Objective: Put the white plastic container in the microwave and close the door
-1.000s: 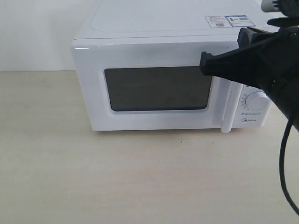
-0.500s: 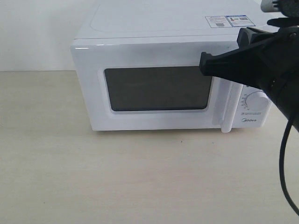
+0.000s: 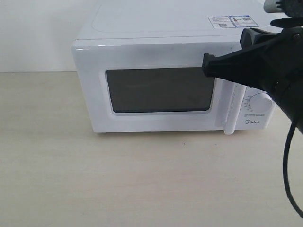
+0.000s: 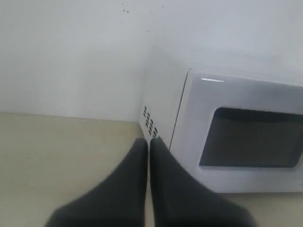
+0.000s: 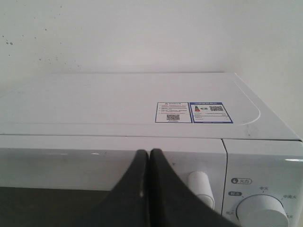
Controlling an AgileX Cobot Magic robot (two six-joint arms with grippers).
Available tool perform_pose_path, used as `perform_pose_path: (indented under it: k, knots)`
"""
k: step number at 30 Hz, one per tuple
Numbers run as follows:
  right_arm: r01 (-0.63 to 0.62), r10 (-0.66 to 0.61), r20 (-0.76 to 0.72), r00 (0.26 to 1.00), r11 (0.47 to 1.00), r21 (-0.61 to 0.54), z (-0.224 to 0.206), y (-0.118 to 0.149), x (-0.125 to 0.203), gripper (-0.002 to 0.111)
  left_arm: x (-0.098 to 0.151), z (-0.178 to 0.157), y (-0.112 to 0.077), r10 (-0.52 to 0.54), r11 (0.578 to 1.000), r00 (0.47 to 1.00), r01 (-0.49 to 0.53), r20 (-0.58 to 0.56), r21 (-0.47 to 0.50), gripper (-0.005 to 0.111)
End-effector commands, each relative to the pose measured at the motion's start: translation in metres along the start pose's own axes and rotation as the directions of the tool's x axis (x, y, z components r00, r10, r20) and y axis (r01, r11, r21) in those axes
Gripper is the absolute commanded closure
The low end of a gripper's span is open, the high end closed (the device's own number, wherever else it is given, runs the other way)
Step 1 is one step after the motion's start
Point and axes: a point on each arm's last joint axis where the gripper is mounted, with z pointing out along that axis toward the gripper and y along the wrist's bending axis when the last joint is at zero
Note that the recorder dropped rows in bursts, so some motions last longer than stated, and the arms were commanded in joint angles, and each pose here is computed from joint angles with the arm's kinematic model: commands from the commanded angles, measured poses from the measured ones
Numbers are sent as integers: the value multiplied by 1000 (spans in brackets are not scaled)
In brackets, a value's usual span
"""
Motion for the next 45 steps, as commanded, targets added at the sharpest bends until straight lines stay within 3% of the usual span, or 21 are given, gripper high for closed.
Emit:
perform_pose_path:
  k: [1, 8, 13, 18, 30, 45]
  knots:
    - [4, -4, 3, 1000, 1000, -5, -1, -1, 0, 108, 23, 5, 6, 73, 997, 997, -73, -24, -28, 103]
    - [4, -4, 3, 1000, 1000, -5, -1, -1, 0, 108, 39, 2, 9, 94, 993, 974, -106, -207, -47, 103]
    - [4, -4, 3, 1000, 1000, -5, -1, -1, 0, 108, 39, 2, 9, 110, 992, 972, -122, -207, -44, 103]
    - [4, -4, 3, 1000, 1000, -5, -1, -1, 0, 108, 39, 2, 10, 244, 967, 946, -254, -212, -23, 103]
    - [4, -4, 3, 1000, 1000, -5, -1, -1, 0, 108, 39, 2, 15, 193, 967, 956, -224, -221, -125, 103]
    - [4, -4, 1, 1000, 1000, -7, -1, -1, 0, 108, 39, 2, 15, 193, 966, 956, -224, -221, -126, 103]
